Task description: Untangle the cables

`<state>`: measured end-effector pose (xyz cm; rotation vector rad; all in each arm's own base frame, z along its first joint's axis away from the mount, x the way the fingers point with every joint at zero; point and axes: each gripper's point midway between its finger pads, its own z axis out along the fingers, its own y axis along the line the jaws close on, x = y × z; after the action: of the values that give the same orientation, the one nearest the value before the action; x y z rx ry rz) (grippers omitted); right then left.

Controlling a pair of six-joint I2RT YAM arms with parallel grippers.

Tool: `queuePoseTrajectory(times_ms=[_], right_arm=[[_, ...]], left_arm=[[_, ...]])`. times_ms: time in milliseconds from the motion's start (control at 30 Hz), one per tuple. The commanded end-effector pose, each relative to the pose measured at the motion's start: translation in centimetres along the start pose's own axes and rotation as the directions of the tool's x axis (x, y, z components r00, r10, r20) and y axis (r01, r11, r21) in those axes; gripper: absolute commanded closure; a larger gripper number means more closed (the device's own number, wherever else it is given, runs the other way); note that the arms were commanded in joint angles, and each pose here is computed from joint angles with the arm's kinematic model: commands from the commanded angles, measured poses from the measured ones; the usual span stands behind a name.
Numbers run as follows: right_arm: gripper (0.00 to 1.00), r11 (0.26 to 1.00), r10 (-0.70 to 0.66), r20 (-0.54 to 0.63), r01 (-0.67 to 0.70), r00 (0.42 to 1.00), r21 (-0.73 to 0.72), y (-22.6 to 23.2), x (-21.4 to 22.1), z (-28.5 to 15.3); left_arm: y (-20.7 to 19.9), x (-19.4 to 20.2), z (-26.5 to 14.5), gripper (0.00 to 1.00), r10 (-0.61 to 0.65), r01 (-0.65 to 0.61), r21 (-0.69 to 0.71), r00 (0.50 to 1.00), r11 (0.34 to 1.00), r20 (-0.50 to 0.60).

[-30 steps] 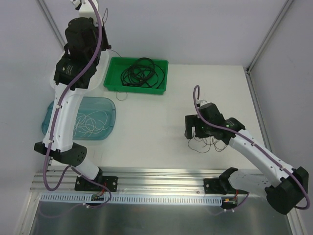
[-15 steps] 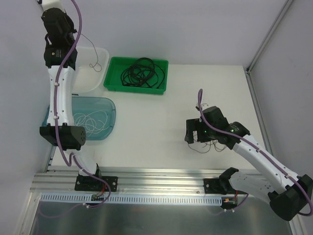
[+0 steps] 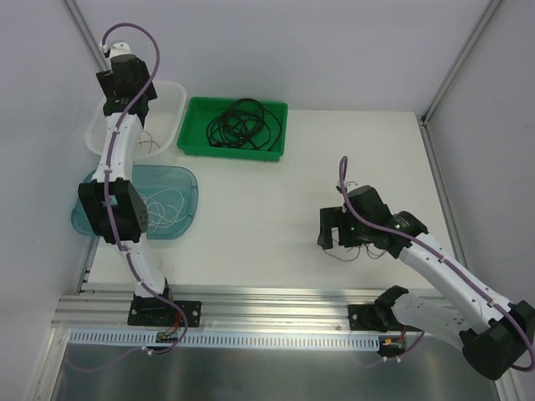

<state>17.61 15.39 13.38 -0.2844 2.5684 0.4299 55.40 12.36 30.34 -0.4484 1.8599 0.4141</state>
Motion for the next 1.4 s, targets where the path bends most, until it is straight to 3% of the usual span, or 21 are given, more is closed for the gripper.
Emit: queuePoseTrajectory(times_ms=[0, 133, 200, 433, 600, 667, 833, 1000, 1200, 1367], right_arm=[[0.00, 1.000, 0.001, 0.037, -0.001, 0.999, -0.010, 0.2, -0.5, -1.3], [0.00, 0.998, 0.011, 0.089, -0.016, 0.996, 0.058, -0.9, -1.5, -2.4], [0.00, 0.996, 0.015, 0.099, -0.023, 0.995, 0.082, -1.3, -1.6, -2.7], [0.00, 0.963, 0.108, 0.133, -0.137, 0.985, 0.232, -4.2, -1.3, -3.6], [0.06, 0.938, 0.212, 0.118, -0.235, 0.970, 0.253, -5.8, 0.1, -2.3], [0.08, 0.934, 0.249, 0.097, -0.265, 0.964, 0.238, -5.9, 0.4, -1.3], [0.12, 0.960, 0.173, 0.000, -0.168, 0.985, 0.221, -6.0, 2.1, 1.7], [0.15, 0.976, 0.128, -0.147, -0.098, 0.981, 0.194, -5.3, 4.1, 3.5], [0.23, 0.986, 0.017, -0.238, 0.024, 0.971, 0.166, -4.3, 4.3, 4.7], [0.36, 0.985, -0.029, -0.305, 0.079, 0.952, 0.153, -4.0, 4.5, 6.2]], left_arm=[[-0.5, -5.4, -5.3, 0.18, -0.108, 0.093, 0.136, 0.988, 0.986, 0.108], [-4.7, -1.6, -9.1, 0.01, -0.143, 0.143, 0.346, 0.989, 0.927, -0.026], [-6.8, -0.4, -12.1, 0.01, -0.139, 0.158, 0.449, 0.987, 0.879, -0.075], [-14.1, 11.8, -23.7, 0.01, 0.059, 0.164, 0.689, 0.955, 0.706, -0.289], [-14.4, 18.2, -31.6, 0.01, 0.183, 0.188, 0.773, 0.912, 0.606, -0.367], [-13.8, 18.9, -33.8, 0.01, 0.191, 0.206, 0.792, 0.907, 0.575, -0.375], [-11.4, 23.3, -37.4, 0.01, 0.256, 0.263, 0.798, 0.853, 0.543, -0.455], [-9.8, 26.3, -38.6, 0.01, 0.268, 0.317, 0.768, 0.807, 0.556, -0.527], [-9.4, 27.3, -39.2, 0.01, 0.268, 0.348, 0.758, 0.787, 0.552, -0.556], [-9.5, 27.1, -39.5, 0.01, 0.267, 0.353, 0.761, 0.787, 0.545, -0.556]])
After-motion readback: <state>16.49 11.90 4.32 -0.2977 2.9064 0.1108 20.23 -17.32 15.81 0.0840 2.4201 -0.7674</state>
